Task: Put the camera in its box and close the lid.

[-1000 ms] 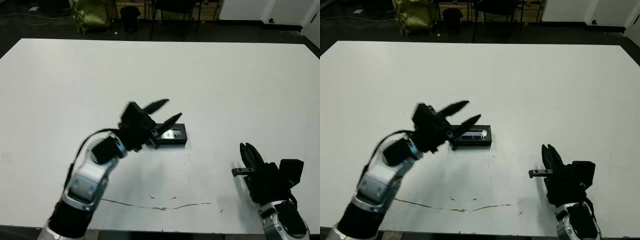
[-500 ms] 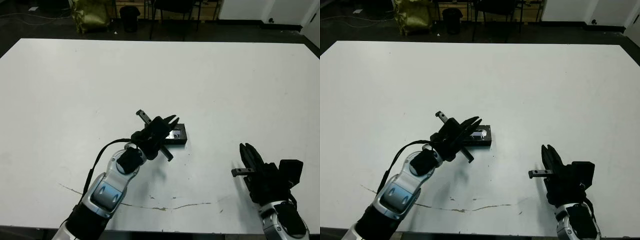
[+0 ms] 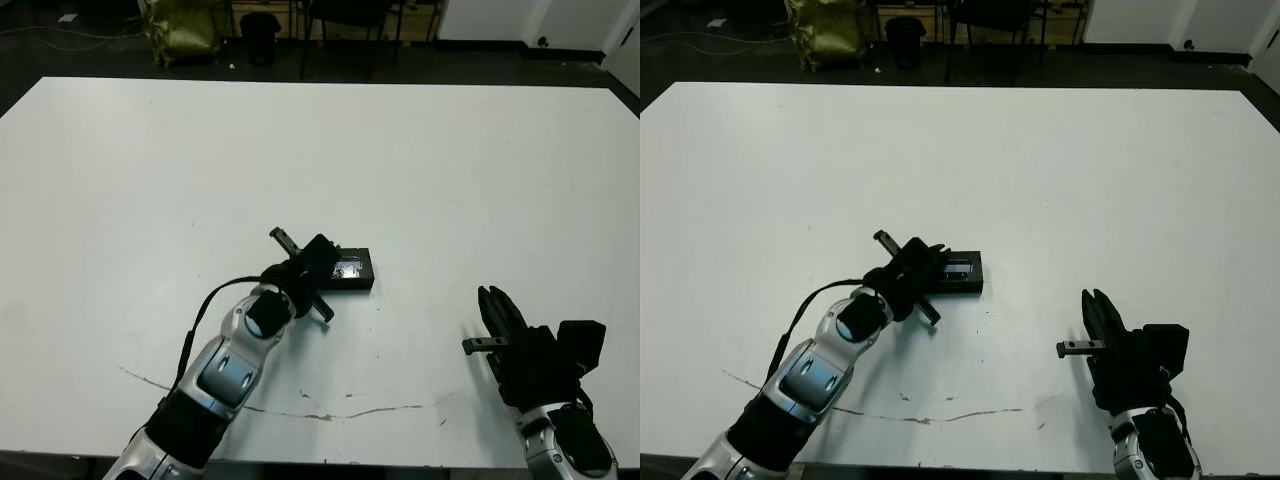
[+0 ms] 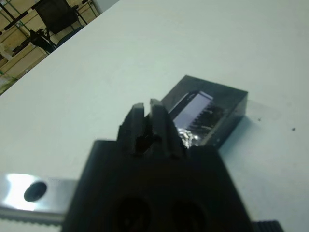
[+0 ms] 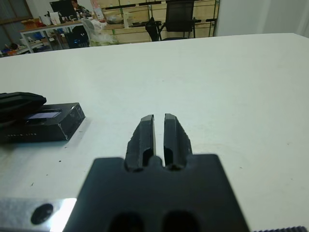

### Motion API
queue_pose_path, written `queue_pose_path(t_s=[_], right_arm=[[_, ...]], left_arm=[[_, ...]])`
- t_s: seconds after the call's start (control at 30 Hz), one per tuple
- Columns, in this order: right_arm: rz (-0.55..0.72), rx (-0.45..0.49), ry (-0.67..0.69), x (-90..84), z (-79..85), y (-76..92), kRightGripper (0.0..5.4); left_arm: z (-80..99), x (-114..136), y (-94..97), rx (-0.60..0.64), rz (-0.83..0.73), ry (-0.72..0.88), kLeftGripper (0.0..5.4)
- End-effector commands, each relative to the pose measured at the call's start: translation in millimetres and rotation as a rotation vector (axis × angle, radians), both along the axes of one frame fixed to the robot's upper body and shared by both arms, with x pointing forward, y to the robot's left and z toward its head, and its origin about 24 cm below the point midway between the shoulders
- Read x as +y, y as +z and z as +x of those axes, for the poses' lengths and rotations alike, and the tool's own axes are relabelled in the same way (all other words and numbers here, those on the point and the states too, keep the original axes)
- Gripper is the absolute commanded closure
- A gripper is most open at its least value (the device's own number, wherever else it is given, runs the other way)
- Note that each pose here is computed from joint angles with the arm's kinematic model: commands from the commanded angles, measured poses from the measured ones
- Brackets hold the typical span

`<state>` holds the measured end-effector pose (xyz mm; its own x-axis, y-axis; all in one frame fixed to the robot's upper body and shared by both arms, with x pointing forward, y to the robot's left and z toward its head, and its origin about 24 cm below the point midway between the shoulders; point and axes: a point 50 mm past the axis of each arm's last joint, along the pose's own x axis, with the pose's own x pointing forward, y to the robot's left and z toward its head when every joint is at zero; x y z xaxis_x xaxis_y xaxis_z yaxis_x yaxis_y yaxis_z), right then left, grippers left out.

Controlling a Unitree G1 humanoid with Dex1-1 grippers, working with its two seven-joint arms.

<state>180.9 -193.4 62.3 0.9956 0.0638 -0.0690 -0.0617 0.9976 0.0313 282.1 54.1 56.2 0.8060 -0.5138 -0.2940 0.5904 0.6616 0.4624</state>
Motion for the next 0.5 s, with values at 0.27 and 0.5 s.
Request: queue_pose_path(t_s=[0.27, 0.5], right_arm=[[0.003, 0.020, -0.004, -1.3, -0.8, -3.7, 5.40], [-0.003, 0.024, -0.005, 0.3, -0.7, -3.5, 5.40]], left_arm=[[-8.4, 16, -32.5, 0.191, 0.131, 0.007, 5.39], [-6.1, 21, -5.6, 0.130, -0.018, 0.002, 5.39]])
